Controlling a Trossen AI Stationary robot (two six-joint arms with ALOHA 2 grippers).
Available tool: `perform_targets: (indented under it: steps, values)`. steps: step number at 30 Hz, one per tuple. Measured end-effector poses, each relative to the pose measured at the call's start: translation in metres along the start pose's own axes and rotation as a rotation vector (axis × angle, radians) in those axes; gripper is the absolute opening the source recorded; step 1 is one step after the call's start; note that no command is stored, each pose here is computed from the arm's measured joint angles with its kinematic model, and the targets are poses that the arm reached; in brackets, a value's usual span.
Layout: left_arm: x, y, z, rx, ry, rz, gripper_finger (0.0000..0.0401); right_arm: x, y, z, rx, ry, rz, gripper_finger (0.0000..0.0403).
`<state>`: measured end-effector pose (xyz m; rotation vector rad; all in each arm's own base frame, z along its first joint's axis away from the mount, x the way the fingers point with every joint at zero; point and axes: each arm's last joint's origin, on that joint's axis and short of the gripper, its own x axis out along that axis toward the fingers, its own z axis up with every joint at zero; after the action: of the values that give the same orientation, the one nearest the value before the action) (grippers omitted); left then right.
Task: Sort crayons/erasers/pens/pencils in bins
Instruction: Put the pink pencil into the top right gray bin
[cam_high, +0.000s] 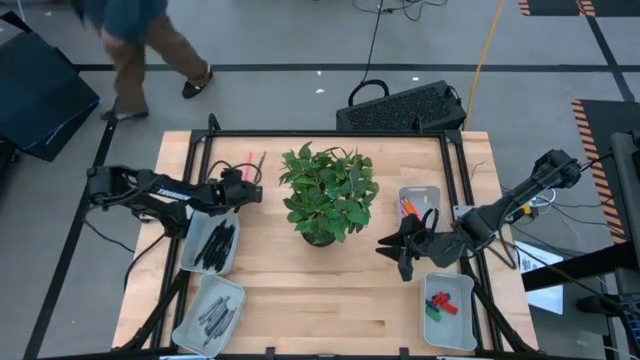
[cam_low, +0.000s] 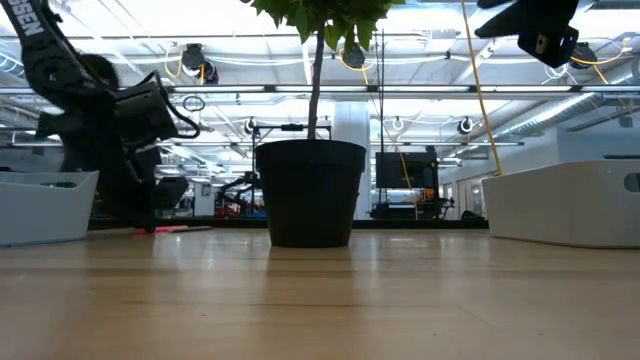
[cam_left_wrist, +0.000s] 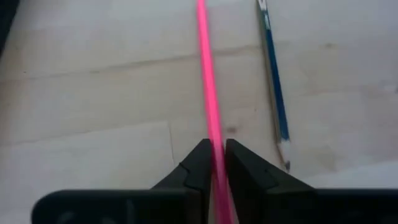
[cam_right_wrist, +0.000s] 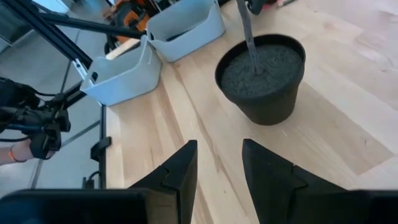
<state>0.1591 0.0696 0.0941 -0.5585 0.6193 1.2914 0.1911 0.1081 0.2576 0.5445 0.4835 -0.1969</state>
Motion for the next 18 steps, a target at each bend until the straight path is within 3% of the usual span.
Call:
perform_targets:
  steps: [4,10,18]
  values:
    - [0.009,0.012,-0.004,-0.043,-0.019,-0.016,0.0045,0.007,0.001,-0.005,0.0,0.016,-0.016,0.0118]
    - [0.014,0.018,-0.004,0.027,-0.071,-0.068,0.0049,0.016,0.007,-0.007,-0.018,0.005,0.006,0.0118]
    - [0.021,0.024,0.008,0.089,-0.088,-0.105,0.012,0.028,0.011,-0.013,-0.063,0.006,0.004,0.0118]
